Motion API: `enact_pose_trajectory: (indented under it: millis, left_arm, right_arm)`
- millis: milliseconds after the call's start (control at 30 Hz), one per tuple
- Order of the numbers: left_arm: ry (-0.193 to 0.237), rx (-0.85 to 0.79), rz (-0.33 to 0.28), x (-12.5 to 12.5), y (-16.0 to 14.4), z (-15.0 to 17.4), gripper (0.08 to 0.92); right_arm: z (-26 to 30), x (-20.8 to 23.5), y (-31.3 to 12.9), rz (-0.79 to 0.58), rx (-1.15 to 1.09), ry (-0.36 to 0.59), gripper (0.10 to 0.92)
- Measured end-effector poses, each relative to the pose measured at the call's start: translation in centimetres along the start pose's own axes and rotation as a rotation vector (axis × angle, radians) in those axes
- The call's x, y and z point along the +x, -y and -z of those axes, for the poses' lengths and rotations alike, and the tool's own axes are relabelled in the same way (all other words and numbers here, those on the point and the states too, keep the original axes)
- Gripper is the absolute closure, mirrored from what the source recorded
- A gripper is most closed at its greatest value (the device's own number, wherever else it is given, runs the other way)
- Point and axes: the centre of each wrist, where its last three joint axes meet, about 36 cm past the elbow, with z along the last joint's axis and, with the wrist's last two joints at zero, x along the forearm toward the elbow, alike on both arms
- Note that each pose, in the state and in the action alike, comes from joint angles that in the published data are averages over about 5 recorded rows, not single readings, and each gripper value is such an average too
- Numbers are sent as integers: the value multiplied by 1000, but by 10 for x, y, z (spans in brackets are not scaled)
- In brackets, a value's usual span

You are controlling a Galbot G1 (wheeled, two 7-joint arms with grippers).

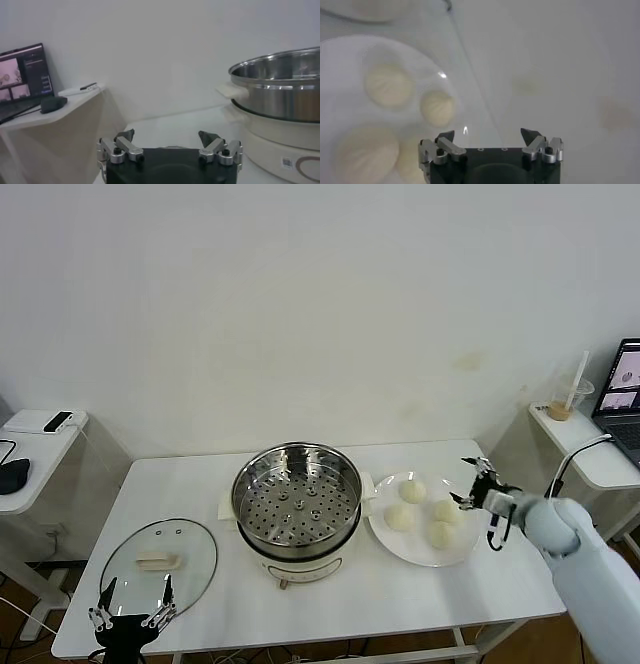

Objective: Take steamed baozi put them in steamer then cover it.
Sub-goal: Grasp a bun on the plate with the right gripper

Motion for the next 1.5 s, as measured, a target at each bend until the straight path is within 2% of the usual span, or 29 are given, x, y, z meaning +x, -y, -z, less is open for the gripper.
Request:
enact_pose_trajectory:
  millis: [367, 667, 1000, 1367, 1500]
  left_arm:
    - [4, -26, 10, -8, -7, -1, 177]
    - [13, -40, 20, -17, -16, 2, 177]
    - [22, -45, 32, -22, -22, 4, 177]
    - [24, -52, 40, -22, -23, 3, 177]
    - [24, -53, 43, -22, -24, 2, 177]
  right_arm:
    - [33, -55, 66, 310, 159, -14, 200]
    - [51, -103, 88, 474, 204, -88, 200]
    - [75, -149, 83, 568, 212, -138, 200]
    - [85, -176, 76, 587, 191, -187, 203]
    - [88, -181, 77, 584, 186, -200, 230]
